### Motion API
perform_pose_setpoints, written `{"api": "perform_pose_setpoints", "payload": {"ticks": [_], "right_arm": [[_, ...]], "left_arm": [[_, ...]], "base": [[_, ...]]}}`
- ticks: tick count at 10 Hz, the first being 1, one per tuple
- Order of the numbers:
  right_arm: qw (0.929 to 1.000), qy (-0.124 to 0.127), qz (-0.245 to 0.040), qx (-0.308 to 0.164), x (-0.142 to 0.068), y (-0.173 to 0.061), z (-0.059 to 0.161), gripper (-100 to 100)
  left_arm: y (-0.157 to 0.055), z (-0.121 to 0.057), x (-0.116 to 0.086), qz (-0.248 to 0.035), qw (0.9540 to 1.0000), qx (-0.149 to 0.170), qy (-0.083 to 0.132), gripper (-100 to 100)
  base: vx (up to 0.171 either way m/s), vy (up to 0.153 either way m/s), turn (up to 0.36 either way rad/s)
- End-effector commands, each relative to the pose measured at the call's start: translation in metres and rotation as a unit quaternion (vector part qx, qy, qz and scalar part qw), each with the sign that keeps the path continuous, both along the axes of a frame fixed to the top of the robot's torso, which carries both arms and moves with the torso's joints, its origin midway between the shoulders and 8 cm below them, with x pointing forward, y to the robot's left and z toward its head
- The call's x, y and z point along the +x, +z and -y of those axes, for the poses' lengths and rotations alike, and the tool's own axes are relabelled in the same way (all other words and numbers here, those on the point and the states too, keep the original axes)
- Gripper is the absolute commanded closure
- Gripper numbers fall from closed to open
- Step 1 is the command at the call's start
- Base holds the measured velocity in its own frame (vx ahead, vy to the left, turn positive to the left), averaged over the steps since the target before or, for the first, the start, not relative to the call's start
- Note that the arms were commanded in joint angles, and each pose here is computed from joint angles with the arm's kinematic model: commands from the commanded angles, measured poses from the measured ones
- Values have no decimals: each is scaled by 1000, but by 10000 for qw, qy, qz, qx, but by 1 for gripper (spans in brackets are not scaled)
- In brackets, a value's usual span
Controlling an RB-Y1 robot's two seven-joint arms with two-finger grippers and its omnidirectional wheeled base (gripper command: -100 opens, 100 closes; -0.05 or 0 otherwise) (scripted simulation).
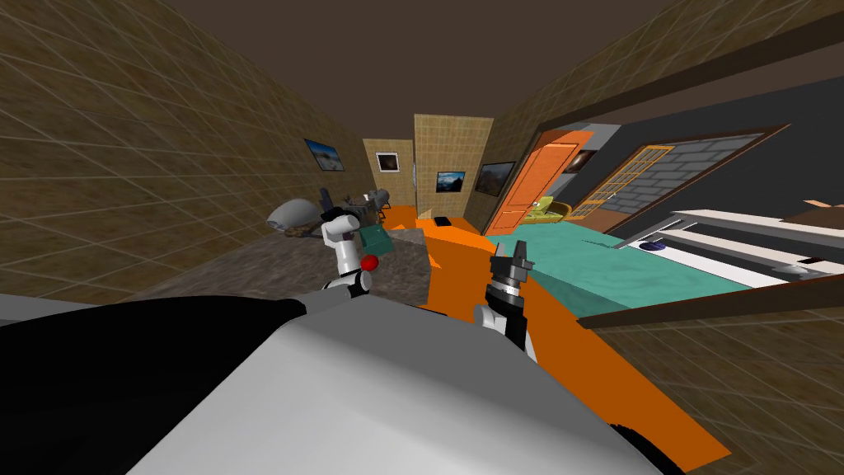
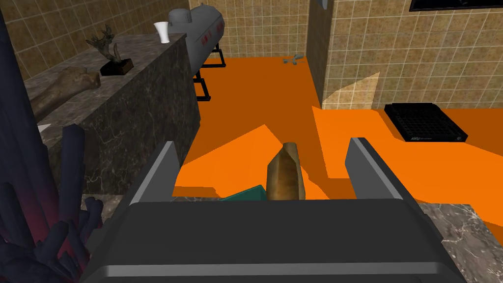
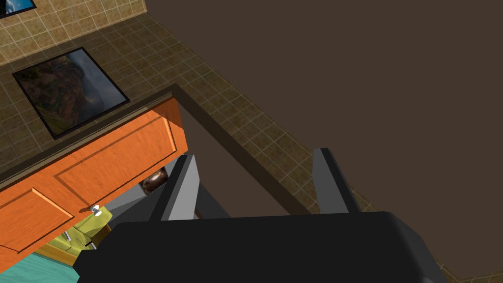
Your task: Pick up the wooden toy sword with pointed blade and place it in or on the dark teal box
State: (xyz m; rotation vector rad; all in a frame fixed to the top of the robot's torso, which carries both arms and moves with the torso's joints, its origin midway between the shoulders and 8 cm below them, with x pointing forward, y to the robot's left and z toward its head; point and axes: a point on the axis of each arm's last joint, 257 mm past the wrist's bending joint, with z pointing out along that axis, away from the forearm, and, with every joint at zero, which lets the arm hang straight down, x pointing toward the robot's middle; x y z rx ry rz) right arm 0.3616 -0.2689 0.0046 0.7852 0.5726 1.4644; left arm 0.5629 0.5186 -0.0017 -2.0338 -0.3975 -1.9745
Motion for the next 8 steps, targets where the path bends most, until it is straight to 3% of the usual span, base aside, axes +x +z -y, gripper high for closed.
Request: {"api": "perform_pose_setpoints", "payload": {"ticks": [1, 6, 7, 8], "right_arm": [[10000, 0, 0, 0, 0, 0, 0, 0], [10000, 0, 0, 0, 0, 0, 0, 0], [10000, 0, 0, 0, 0, 0, 0, 0], [10000, 0, 0, 0, 0, 0, 0, 0]], "left_arm": [[15, -2, -2, 13, 10000, 24, 1, -100], [57, -5, -12, 71, 9999, 102, 32, -100], [49, -4, -11, 68, 9999, 97, 26, -100], [50, -4, -11, 64, 9999, 93, 25, 0]], "base": [[8, -29, -8], [6, -27, -16], [2, -8, 3], [0, 0, 0]]}}
